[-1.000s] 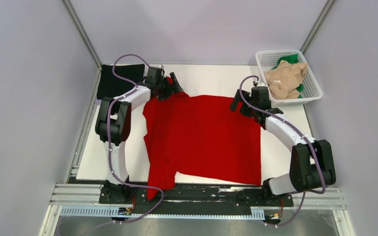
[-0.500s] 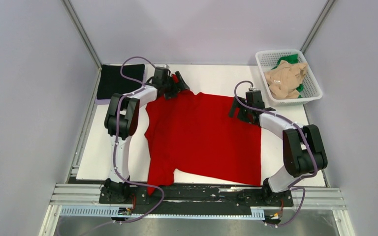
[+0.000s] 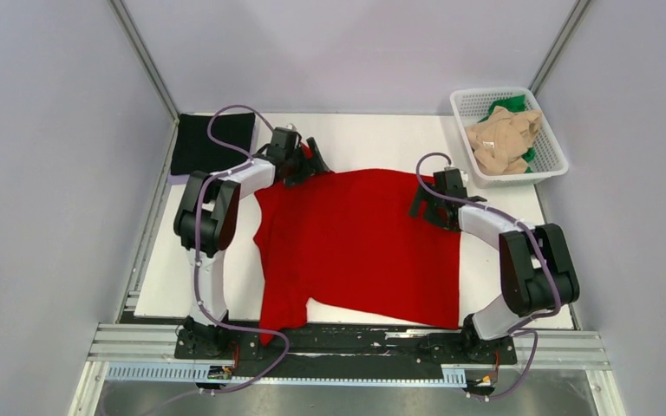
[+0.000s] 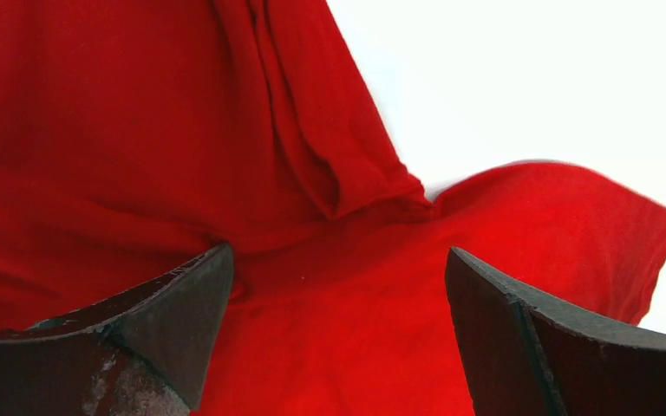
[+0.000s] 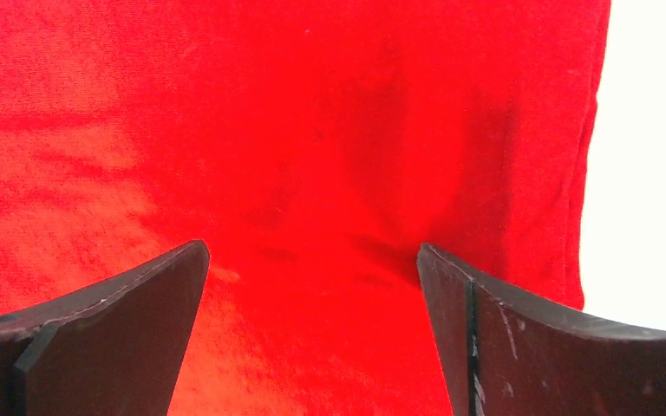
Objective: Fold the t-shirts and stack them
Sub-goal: Flatten out the tshirt
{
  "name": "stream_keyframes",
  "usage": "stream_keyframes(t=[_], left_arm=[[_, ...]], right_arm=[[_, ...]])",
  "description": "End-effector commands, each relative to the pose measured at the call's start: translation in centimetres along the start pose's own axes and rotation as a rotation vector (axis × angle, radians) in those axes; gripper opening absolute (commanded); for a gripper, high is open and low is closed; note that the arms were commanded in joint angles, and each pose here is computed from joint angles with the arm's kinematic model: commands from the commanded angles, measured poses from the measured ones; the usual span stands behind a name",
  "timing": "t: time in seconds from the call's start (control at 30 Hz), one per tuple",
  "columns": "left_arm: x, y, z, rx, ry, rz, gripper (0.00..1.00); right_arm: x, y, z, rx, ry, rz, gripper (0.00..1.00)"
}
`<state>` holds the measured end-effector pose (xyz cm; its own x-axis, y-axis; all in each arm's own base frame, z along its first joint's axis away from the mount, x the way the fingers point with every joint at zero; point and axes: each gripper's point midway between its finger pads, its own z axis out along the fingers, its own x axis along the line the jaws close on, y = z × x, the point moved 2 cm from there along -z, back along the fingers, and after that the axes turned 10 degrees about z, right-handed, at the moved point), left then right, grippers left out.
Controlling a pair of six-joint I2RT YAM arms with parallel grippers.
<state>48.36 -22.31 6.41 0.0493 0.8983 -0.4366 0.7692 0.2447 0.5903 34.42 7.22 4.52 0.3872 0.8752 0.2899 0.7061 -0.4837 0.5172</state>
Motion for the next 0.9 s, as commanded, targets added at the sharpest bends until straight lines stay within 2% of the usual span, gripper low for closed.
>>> stream_keyframes(t=[0.0,0.07,0.17,0.23,0.3,0.5,0.67,0.87], left_arm=[[1.8,-5.6,-3.7,0.148,0.051,0.014,1.0],[2.7,-9.0,-5.4,0.202,0.077,0.016,1.0],[2.8,-11.1,-7.7,0.22,0.089,0.016,1.0],[2.6,-11.7,-9.2,0.214,0.088,0.013,1.0],[1.9,-11.4,-10.4,0.183,0.073,0.015,1.0],[-1.9,-6.6,-12.0,0.053,-0.033,0.053,1.0],[-4.2,-3.7,-12.0,-0.02,-0.089,0.068,1.0],[-3.9,-5.1,-9.5,0.054,-0.087,0.061,1.0]], right_arm=[[-1.8,-4.8,-2.4,0.178,-0.022,0.123,1.0],[-1.9,-6.2,-3.5,0.242,-0.02,0.164,1.0],[-3.5,-8.1,-5.0,0.298,-0.085,0.189,1.0],[-4.1,-8.4,-5.9,0.291,-0.094,0.189,1.0],[-3.8,-7.4,-6.5,0.239,-0.068,0.174,1.0],[-0.6,-2.0,-7.8,0.056,0.067,0.117,1.0],[0.9,-1.2,-7.5,0.049,0.133,0.117,1.0],[1.0,-2.1,-5.9,0.091,0.127,0.128,1.0]])
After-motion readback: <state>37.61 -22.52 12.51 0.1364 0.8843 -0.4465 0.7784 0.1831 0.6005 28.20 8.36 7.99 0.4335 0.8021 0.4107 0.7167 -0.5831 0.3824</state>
